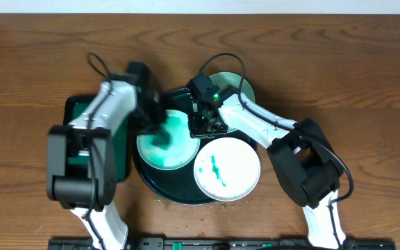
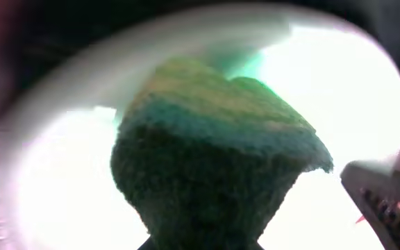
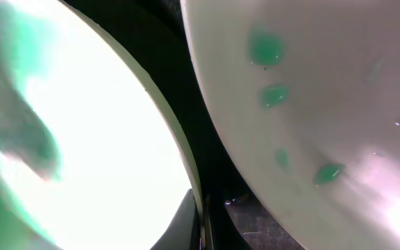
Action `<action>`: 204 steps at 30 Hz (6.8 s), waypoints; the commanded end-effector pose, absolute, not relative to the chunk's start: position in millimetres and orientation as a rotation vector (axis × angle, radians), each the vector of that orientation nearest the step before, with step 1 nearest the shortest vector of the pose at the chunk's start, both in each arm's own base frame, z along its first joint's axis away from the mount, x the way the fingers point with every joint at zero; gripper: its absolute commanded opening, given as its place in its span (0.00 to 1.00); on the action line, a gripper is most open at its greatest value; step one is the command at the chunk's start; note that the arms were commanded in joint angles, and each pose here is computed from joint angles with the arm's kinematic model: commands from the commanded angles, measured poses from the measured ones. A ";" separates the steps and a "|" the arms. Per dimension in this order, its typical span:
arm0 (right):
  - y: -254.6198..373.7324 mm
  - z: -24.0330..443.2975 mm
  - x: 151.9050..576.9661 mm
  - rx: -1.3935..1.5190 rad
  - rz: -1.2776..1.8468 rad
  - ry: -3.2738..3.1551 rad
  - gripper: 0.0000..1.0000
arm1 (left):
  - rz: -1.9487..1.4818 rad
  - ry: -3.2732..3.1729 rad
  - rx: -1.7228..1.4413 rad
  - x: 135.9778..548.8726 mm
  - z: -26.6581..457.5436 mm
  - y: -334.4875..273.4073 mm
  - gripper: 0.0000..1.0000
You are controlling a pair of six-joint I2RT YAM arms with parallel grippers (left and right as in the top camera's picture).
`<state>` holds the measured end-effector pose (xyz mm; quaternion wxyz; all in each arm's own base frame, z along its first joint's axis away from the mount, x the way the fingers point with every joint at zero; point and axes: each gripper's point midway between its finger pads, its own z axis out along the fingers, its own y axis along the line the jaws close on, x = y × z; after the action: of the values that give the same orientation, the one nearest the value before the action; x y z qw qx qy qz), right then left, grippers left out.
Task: Clean dirty plates on tray and stack at the side
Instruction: 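Withdraw the left gripper with sponge toward the green tray, then lift the scrubbed plate with the right gripper and place it right of tray, then grip the rim of the bottom plate with the right gripper, then scrub the bottom plate with the sponge in the left gripper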
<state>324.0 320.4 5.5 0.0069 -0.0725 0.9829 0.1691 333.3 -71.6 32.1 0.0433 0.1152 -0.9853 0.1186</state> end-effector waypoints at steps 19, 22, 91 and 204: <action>327.4 73.6 350.3 -0.623 0.574 2.758 0.01 | -0.023 -3.236 0.953 364.2 145.3 100.4 0.08; 319.1 97.0 359.3 -0.626 0.438 2.671 0.01 | -0.028 -3.225 0.989 361.9 145.3 108.4 0.07; 8.7 233.3 358.3 0.564 0.352 2.602 0.01 | -0.029 -3.215 1.015 360.1 144.9 113.9 0.07; 289.5 -3.1 293.6 -0.164 0.657 3.069 0.01 | 0.223 -2.946 0.454 273.3 47.6 -85.8 0.08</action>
<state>286.8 297.0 4.8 0.0022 -0.0725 0.9725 0.2212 292.8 -80.3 66.6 0.0501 0.1227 -0.9873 0.0881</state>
